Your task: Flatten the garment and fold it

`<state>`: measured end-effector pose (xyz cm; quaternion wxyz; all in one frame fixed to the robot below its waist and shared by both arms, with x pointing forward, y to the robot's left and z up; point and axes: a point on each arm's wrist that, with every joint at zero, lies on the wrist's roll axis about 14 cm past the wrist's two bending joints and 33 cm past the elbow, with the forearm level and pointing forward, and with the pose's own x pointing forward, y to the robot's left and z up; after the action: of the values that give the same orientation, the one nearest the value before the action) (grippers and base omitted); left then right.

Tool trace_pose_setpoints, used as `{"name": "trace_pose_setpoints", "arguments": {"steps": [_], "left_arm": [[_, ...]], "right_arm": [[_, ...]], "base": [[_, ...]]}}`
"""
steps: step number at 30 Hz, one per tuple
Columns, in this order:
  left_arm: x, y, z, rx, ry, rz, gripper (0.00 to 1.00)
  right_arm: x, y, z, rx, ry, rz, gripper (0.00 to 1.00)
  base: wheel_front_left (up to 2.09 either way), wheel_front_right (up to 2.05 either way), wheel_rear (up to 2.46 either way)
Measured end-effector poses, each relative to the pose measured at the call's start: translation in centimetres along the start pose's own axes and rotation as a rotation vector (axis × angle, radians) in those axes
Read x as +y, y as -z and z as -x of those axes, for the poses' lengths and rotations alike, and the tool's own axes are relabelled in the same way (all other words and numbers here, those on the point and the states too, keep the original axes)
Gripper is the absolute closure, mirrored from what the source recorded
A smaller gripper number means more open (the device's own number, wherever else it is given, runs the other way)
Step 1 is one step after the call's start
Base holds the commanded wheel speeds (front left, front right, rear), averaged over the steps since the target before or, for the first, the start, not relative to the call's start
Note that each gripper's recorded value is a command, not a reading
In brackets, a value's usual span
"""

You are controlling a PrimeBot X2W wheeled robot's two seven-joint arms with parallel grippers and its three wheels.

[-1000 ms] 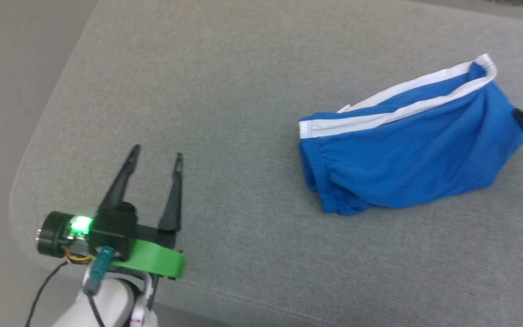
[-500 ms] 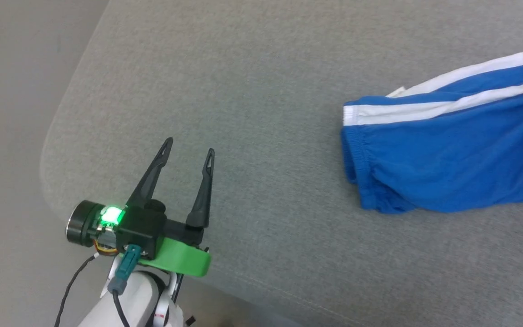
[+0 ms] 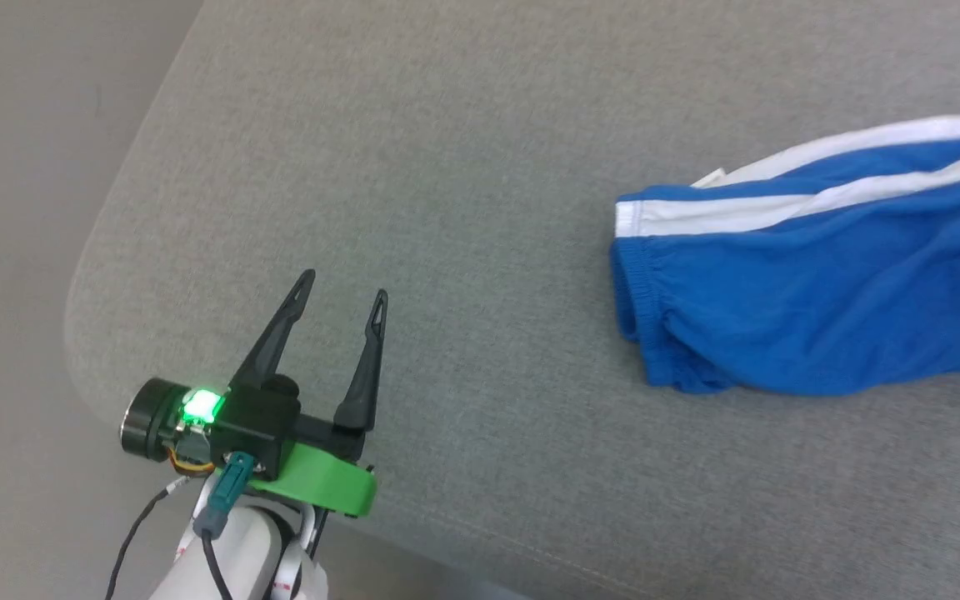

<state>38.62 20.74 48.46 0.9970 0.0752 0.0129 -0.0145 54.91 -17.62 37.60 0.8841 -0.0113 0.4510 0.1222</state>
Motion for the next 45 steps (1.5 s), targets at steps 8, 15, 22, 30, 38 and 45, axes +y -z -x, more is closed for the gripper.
{"name": "trace_pose_setpoints", "arguments": {"steps": [8, 15, 22, 30, 38, 45], "left_arm": [[-1.7, -0.7, 0.5, -0.025, 0.060, 0.031, 0.00], [-3.4, -1.5, 0.4, -0.055, 0.116, 0.050, 0.00], [-4.9, -2.3, 0.2, -0.084, 0.168, 0.061, 0.00], [-5.4, -2.6, 0.6, -0.088, 0.186, 0.066, 0.00], [-4.9, -2.9, 1.1, -0.091, 0.168, 0.064, 0.00], [-3.9, -3.0, 1.9, -0.092, 0.135, 0.060, 0.00]], "right_arm": [[-4.0, 3.1, 4.6, -0.038, 0.071, -0.129, 1.00], [-7.5, 8.6, 8.9, -0.052, 0.173, -0.287, 1.00], [-7.9, 12.2, 11.3, -0.081, 0.210, -0.425, 1.00], [-6.3, 8.7, 11.9, -0.238, 0.144, -0.445, 1.00], [-2.6, 2.8, 12.6, -0.365, 0.005, -0.393, 1.00], [4.0, -0.2, 12.6, -0.382, -0.157, -0.289, 1.00]], "base": [[0.00, 0.00, 0.00], [0.00, 0.00, 0.00], [0.00, 0.00, 0.00], [0.00, 0.00, 0.00], [0.00, 0.00, 0.00], [0.00, 0.00, 0.00]]}}
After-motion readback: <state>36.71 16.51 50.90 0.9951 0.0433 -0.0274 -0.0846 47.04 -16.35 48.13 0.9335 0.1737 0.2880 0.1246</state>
